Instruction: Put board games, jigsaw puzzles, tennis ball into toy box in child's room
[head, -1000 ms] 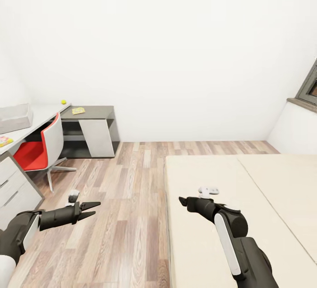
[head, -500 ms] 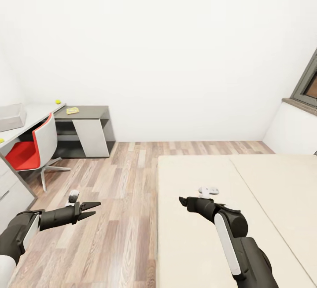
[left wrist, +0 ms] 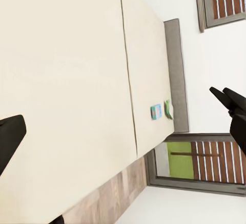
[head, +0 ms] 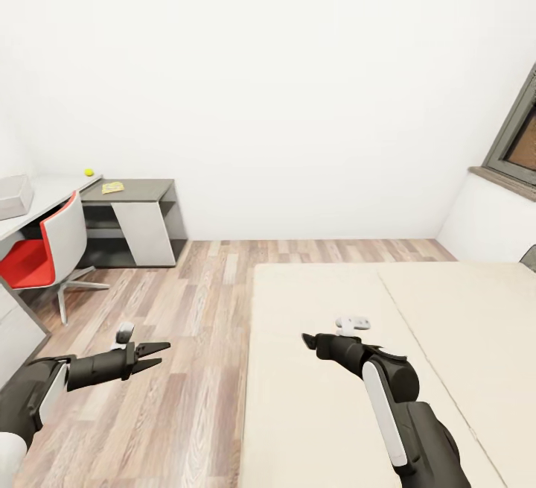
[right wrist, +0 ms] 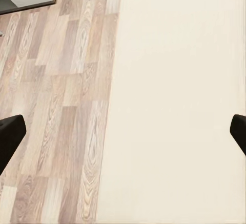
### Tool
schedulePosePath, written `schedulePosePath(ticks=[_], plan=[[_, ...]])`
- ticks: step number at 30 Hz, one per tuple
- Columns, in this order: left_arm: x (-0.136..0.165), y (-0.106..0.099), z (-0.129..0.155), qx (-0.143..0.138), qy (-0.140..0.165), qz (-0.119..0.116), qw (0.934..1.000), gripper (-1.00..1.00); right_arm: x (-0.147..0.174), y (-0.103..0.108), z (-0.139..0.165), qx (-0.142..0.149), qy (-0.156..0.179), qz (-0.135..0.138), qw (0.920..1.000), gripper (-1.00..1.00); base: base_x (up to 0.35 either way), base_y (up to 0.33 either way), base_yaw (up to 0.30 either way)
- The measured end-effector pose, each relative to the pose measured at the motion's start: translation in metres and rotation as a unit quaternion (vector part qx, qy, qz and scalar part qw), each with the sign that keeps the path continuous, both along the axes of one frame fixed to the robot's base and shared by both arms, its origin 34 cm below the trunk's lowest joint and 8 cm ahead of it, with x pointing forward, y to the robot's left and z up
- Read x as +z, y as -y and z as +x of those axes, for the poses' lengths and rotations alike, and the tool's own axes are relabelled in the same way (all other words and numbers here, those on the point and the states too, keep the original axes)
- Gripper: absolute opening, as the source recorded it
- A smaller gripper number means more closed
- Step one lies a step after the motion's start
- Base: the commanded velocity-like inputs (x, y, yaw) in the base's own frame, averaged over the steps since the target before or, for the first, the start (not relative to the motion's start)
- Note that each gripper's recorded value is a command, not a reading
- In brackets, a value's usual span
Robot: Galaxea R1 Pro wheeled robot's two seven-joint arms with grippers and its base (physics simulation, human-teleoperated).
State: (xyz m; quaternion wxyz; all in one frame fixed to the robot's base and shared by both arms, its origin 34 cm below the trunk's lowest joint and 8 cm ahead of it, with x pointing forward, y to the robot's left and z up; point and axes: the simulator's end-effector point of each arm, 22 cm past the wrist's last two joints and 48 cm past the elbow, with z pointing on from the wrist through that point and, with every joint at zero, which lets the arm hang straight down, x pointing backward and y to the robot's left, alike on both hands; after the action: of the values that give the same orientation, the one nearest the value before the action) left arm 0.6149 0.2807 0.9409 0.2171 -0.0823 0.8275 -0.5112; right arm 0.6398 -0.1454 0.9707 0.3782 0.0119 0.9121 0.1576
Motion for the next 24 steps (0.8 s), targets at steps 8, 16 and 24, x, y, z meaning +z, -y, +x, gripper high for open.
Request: schedulePosePath(ticks=[8, 16, 24], plan=[[-0.0003, 0.0002, -0.0001, 0.000, 0.000, 0.000, 1.0000, 1.00, -0.0001, 0.0000, -0.0001, 0.000, 0.000, 0.000, 1.0000, 1.00, 0.000, -0.246, 0.000], [-0.0003, 0.0003, -0.0001, 0.000, 0.000, 0.000, 1.0000, 1.00, -0.0002, 0.0000, -0.0002, 0.000, 0.000, 0.000, 1.0000, 1.00, 0.000, -0.246, 0.000], [-0.0004, 0.0003, -0.0001, 0.000, 0.000, 0.001, 1.0000, 1.00, 0.0000, 0.0000, 0.0000, 0.000, 0.000, 0.000, 1.0000, 1.00, 0.000, -0.246, 0.000]])
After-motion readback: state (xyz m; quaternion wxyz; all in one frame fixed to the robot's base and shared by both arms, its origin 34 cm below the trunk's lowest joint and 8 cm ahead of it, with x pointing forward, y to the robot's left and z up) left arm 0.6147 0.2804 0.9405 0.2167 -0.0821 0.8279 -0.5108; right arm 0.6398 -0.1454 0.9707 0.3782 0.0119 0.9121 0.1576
